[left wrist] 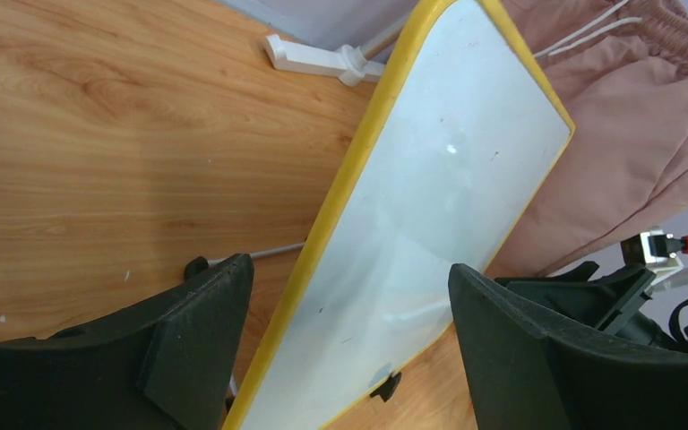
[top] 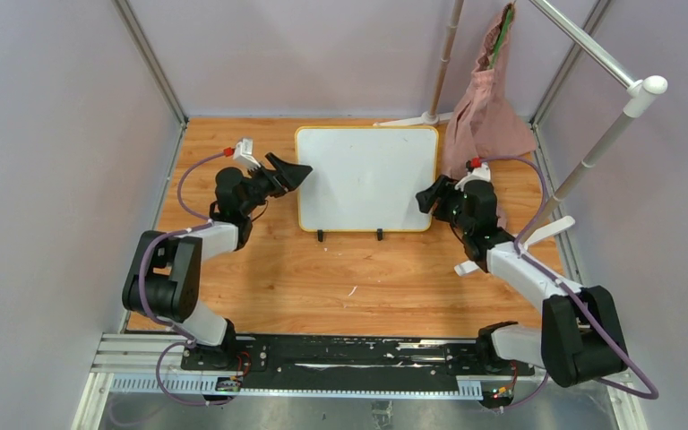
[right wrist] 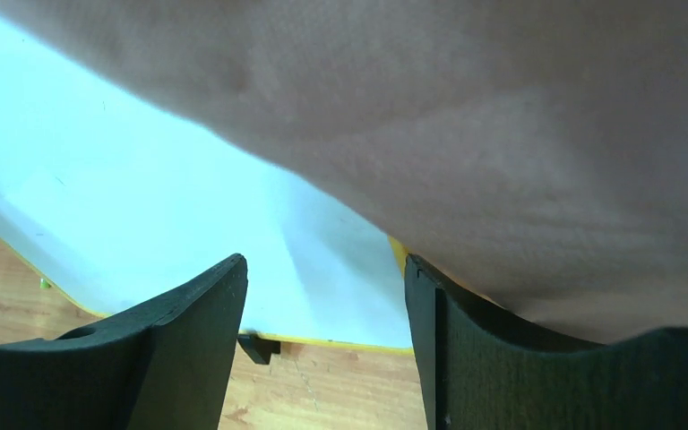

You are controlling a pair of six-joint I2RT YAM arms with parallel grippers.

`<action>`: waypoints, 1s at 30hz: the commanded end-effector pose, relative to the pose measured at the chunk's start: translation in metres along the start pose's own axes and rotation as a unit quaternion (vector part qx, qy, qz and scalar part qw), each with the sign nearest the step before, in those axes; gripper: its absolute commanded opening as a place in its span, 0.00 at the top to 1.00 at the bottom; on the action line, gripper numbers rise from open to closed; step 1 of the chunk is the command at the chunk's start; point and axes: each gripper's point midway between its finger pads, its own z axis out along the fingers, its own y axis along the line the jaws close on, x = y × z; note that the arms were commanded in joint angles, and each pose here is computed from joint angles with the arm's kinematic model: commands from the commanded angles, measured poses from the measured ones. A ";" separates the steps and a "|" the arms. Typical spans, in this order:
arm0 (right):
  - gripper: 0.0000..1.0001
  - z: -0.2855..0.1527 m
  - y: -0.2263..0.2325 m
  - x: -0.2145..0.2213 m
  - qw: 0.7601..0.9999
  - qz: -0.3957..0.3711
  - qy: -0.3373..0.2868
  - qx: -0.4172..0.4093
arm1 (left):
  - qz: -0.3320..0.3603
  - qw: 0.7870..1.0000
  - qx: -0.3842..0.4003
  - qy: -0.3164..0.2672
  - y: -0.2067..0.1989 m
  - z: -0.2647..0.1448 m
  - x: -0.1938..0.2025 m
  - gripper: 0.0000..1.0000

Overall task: Write a sentence on the whiteboard
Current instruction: Adjust the whiteboard stand at the center of the board.

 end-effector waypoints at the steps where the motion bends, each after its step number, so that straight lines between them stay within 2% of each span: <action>1: 0.31 -0.015 -0.006 0.010 1.000 -0.018 0.009 0.007 | 0.011 1.000 0.021 0.019 0.002 0.001 0.008 0.17; 6: 0.29 -0.036 -0.008 0.005 0.999 -0.031 -0.001 0.012 | 0.005 0.999 0.035 0.029 0.001 0.002 0.015 0.28; 11: 0.30 -0.058 0.002 0.001 0.998 -0.056 -0.005 -0.002 | 0.002 0.999 0.034 0.033 0.006 0.002 0.020 0.45; 19: 0.32 -0.067 0.027 0.051 0.991 -0.124 0.036 -0.017 | 0.007 0.998 0.039 0.038 0.006 0.000 0.024 0.64; 24: 0.34 -0.055 0.041 0.091 0.987 -0.139 0.079 -0.027 | 0.011 0.998 0.038 0.044 0.011 -0.001 0.030 0.75; 30: 0.35 -0.035 0.052 0.110 0.985 -0.141 0.096 -0.028 | 0.015 0.998 0.044 0.050 0.015 0.000 0.036 0.86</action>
